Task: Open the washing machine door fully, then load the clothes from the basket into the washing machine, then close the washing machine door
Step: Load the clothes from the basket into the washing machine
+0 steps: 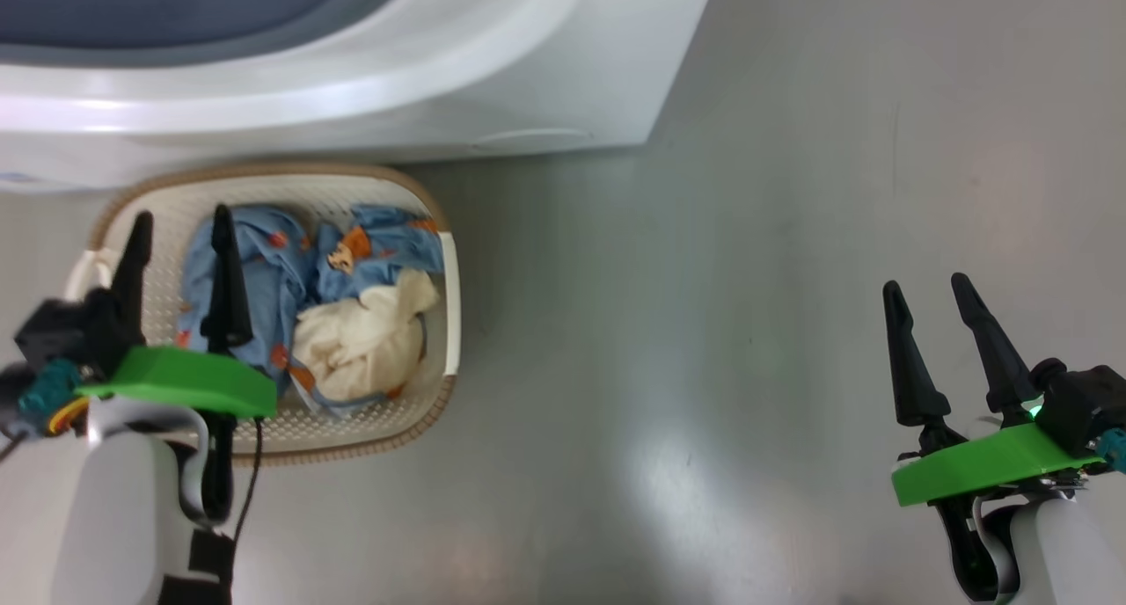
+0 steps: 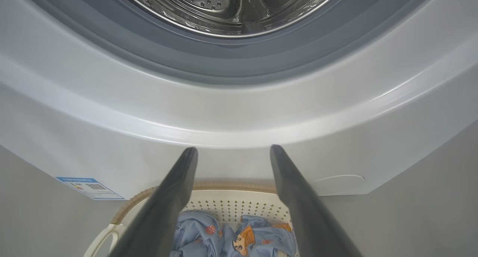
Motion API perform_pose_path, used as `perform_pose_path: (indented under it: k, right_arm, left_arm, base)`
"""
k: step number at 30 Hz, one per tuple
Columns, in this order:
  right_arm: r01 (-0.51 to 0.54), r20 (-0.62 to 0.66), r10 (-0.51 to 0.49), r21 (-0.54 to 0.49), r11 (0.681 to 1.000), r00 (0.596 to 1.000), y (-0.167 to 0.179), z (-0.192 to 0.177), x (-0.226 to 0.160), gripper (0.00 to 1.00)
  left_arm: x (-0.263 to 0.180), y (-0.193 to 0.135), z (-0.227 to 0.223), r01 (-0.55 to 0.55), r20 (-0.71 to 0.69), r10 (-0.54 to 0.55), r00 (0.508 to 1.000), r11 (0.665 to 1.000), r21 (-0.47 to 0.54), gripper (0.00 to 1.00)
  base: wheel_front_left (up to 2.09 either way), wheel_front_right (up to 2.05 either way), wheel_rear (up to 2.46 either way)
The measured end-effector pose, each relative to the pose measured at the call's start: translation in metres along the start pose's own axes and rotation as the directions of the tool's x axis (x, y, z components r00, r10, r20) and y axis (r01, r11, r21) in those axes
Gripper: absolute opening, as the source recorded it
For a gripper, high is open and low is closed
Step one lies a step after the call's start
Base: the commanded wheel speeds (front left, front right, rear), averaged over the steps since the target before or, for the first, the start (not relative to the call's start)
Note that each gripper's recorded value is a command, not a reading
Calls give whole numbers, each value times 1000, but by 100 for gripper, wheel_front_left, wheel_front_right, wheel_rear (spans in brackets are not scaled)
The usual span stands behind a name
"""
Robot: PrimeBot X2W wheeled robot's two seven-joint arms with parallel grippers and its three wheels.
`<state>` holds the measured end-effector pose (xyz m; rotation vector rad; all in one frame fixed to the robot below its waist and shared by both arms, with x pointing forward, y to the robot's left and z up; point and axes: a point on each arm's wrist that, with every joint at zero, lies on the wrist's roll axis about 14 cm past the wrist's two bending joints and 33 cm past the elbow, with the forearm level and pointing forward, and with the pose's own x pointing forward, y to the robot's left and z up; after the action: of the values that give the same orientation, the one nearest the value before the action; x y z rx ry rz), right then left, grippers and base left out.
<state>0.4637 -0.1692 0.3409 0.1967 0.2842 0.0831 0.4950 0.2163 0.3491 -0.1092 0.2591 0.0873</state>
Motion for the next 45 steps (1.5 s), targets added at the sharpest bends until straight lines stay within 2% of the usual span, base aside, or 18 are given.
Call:
perform_pose_path:
  k: [8,16,22,28,39,45]
  right_arm:
    - [20,-30,-20,7,1000,999,-8,-18,11,100]
    - [34,-60,-33,11,999,998,-14,-34,16,100]
    - [50,-67,-49,13,999,997,-19,-41,21,100]
    - [74,-104,-72,10,997,992,-28,-57,19,100]
    - [96,-128,-95,7,995,987,-37,-73,21,100]
    - [103,-145,-100,9,995,984,-38,-82,21,100]
  left_arm:
    - [18,6,-52,-9,-131,9,991,1000,4,100]
    - [24,18,-104,-1,-279,13,960,999,43,100]
    - [26,30,-143,15,-401,22,916,996,87,100]
    - [23,41,-182,11,-529,50,847,994,110,100]
    - [29,51,-216,19,-620,84,780,987,157,100]
    - [33,63,-227,26,-651,122,749,977,214,100]
  base:
    - [0,0,0]
    - [0,0,0]
    - [0,0,0]
    - [0,0,0]
    - [0,0,0]
    - [0,0,0]
